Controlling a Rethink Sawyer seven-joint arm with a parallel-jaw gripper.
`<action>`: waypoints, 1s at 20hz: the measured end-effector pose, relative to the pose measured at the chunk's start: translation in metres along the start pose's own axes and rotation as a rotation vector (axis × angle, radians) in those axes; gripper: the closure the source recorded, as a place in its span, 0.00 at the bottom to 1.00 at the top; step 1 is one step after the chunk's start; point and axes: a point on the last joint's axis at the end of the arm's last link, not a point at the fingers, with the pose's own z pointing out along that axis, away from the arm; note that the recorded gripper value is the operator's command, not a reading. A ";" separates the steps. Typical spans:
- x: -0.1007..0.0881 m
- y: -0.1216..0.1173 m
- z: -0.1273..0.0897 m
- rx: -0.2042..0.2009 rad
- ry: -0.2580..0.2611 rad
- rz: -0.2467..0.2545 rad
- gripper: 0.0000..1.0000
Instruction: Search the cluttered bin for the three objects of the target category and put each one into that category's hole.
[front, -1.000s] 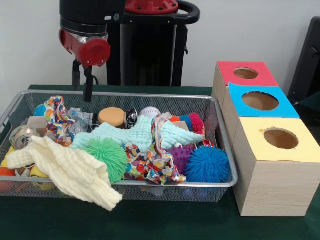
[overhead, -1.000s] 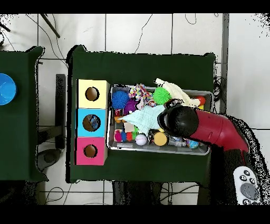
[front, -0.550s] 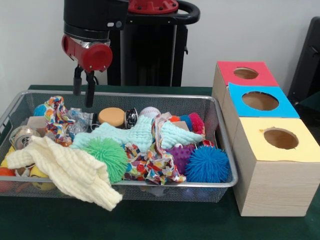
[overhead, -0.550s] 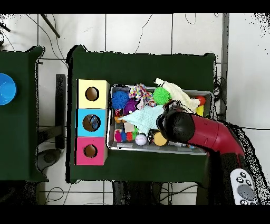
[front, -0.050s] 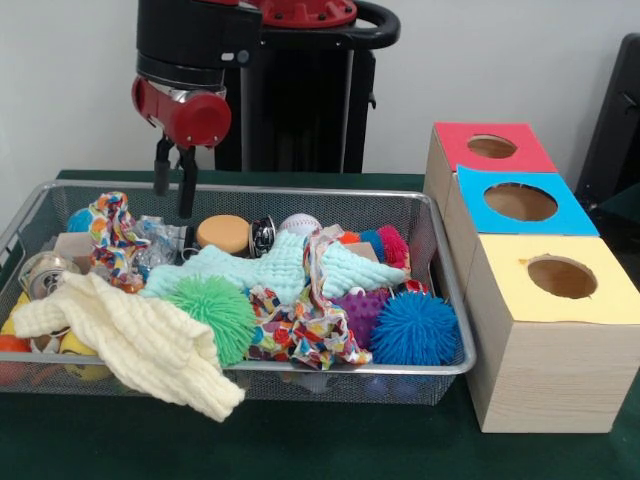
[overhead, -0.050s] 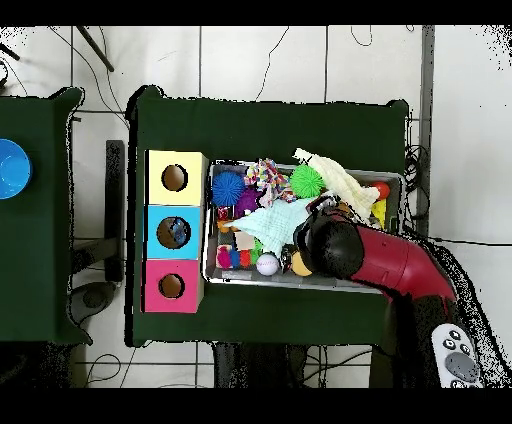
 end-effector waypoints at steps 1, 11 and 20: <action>0.002 -0.002 0.001 0.002 0.003 0.001 0.00; 0.009 -0.025 0.010 -0.010 -0.005 0.028 0.00; 0.003 -0.053 0.019 -0.027 -0.048 0.045 0.00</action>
